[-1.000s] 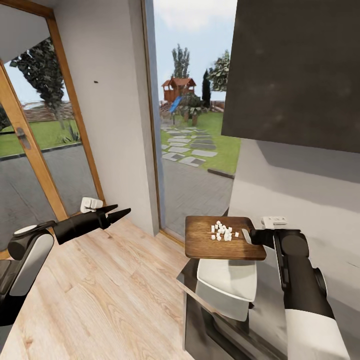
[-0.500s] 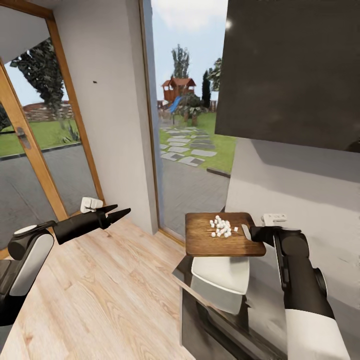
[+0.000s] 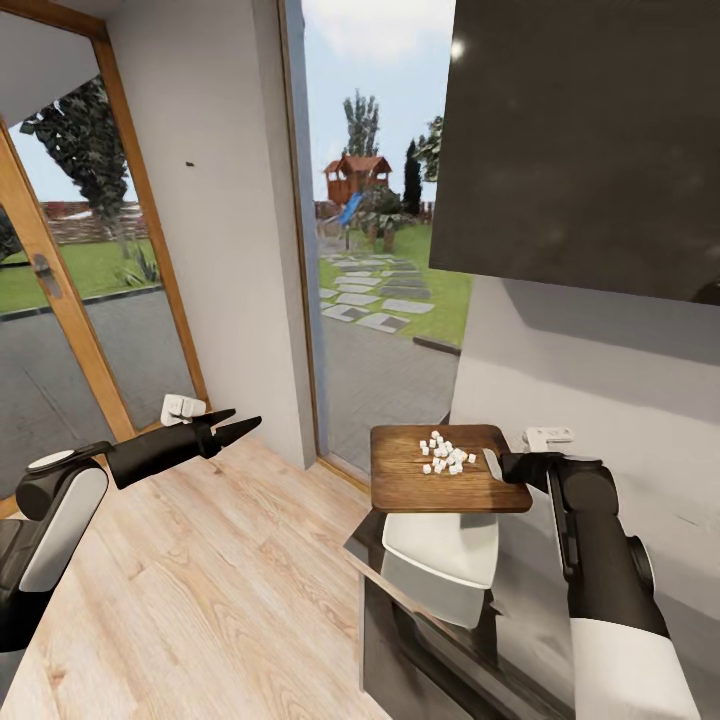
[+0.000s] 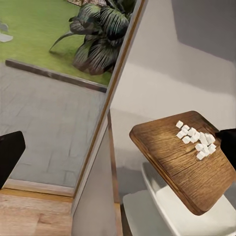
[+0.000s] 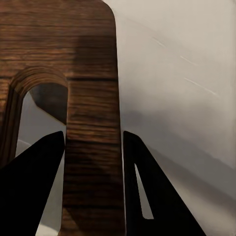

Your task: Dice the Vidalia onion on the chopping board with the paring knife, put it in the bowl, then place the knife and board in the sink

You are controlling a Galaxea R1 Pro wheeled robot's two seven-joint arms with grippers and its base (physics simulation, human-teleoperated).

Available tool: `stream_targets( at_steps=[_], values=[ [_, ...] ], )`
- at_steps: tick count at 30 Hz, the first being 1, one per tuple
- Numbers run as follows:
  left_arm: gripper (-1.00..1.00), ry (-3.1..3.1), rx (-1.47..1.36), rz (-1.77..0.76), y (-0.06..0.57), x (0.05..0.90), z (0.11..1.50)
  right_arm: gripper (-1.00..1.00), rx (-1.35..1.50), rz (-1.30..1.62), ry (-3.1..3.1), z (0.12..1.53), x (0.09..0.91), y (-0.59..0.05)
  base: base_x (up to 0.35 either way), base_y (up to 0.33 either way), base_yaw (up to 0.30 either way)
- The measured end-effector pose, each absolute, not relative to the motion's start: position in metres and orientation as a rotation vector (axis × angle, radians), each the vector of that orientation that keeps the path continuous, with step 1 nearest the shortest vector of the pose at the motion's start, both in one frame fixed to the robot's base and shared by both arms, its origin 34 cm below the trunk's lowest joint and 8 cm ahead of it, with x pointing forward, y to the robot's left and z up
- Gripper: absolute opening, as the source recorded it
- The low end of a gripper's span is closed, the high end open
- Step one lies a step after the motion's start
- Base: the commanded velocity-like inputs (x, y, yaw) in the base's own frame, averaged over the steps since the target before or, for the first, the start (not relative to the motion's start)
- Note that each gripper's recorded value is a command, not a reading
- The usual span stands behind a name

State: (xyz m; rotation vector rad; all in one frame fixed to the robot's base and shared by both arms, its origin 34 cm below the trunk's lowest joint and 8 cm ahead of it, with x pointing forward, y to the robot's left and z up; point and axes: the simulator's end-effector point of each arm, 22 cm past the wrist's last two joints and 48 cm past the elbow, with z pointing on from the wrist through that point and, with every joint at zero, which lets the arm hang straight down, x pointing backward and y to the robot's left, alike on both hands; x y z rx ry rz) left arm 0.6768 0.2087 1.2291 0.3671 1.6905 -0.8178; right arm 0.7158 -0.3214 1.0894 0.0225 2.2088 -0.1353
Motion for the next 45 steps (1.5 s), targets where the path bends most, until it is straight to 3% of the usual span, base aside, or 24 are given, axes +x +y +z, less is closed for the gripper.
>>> stream_targets(
  at_steps=[45],
  values=[
    [1.0, 1.691, 0.367, -0.818, 0.209, 0.677, 1.229, -1.0, 0.007, -0.16, 2.078, 1.11, 0.728, -0.336, 0.0, 0.0, 0.0]
  ],
)
